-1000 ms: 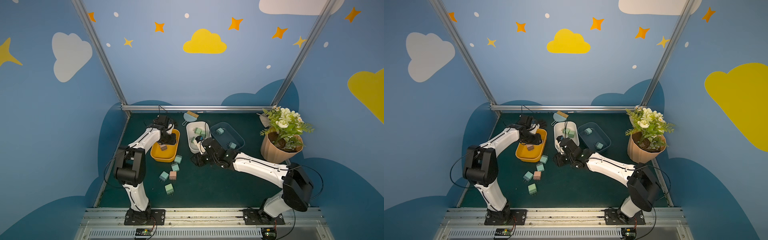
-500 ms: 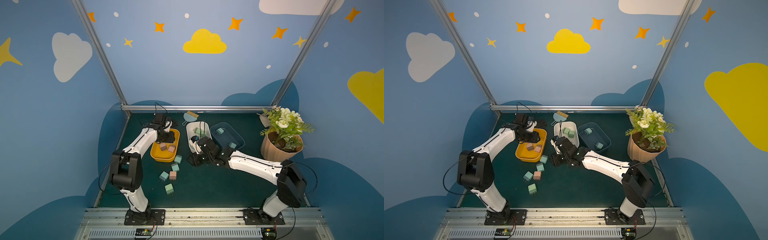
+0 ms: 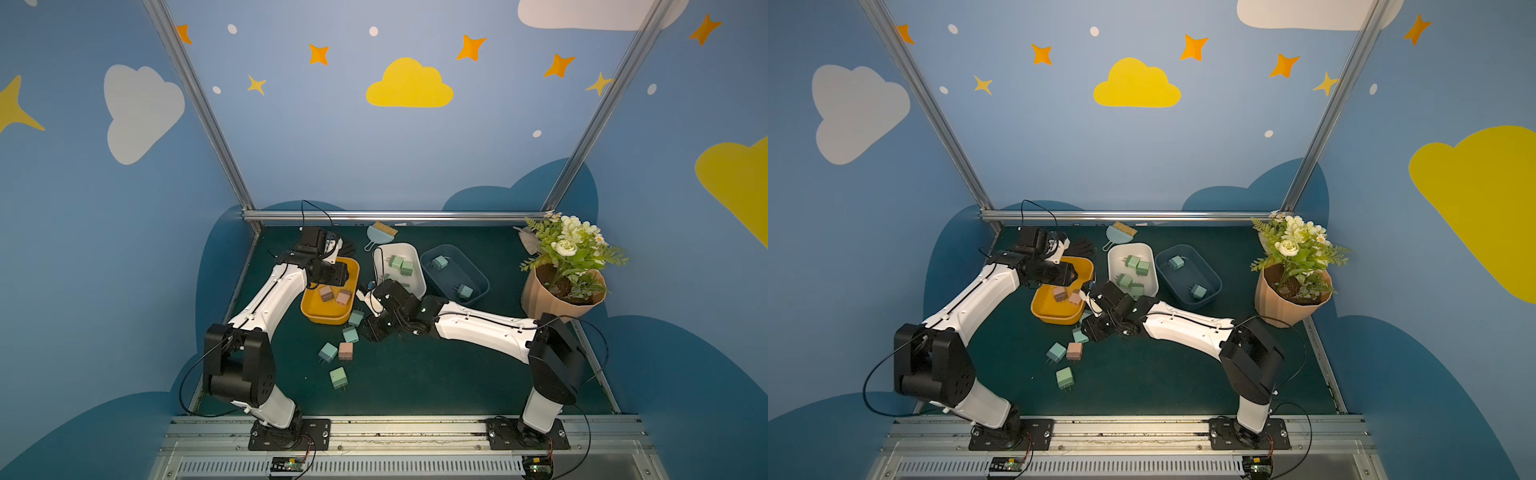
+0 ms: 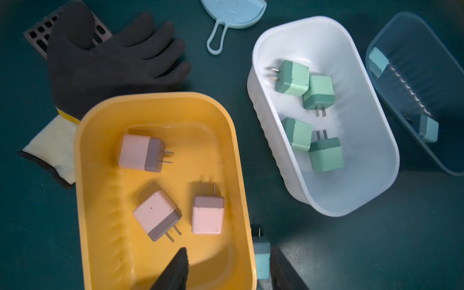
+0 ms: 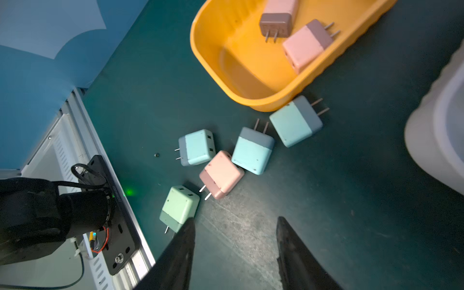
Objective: Place the plugs by color into the storage box
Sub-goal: Place the plug in the storage box, then pick up the plug from the center of the board.
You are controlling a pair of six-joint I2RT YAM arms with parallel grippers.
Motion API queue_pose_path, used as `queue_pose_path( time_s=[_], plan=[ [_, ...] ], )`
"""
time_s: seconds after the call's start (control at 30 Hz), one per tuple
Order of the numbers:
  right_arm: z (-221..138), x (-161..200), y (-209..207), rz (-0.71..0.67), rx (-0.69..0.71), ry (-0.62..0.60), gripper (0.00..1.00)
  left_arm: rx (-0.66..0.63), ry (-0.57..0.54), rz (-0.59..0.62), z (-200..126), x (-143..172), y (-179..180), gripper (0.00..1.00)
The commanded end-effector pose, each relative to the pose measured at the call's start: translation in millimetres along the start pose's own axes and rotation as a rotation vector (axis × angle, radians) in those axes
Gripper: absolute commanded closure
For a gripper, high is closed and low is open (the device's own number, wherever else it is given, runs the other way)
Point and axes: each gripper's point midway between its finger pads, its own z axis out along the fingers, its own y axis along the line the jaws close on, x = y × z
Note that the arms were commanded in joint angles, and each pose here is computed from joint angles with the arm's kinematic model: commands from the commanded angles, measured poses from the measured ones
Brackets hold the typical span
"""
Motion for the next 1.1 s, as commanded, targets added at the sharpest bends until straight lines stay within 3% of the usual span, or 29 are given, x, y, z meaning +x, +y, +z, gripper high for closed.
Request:
queue_pose_path(
  time_s=[0.0,0.13,0.3,0.5,0.83,1.07],
  plan=[
    [2.0,5.1,22.1,-0.104,-0.033,0.036,0.47,0.017,-0.009,0.027,-22.6,7.1,-8.8,0.46],
    [5.4,9.0,32.9,-0.135,-0.043,0.033,0.47,0.0,-0.007,-0.026,-50.5,25.0,-11.5,0.47],
    [0.2,12.9,28.8,-0.128,0.007,0.017,0.47,0.066,-0.006,-0.167,-73.8,66.3,-30.2,0.47],
    [-23.8,18.9,10.1,-0.111,0.086,-0.031,0.45,0.1,0.052,-0.161,-79.9,109.6,-62.5,0.47],
    [-48.7,60.0,14.5,-0.06,-0.029,-0.042,0.45,0.022,0.217,-0.132,-46.1,163.6,-82.2,0.46],
    [-67.8,79.7,18.3,-0.015,-0.114,-0.123,0.47,-0.028,0.235,-0.139,-22.9,182.8,-77.0,0.45]
  ],
)
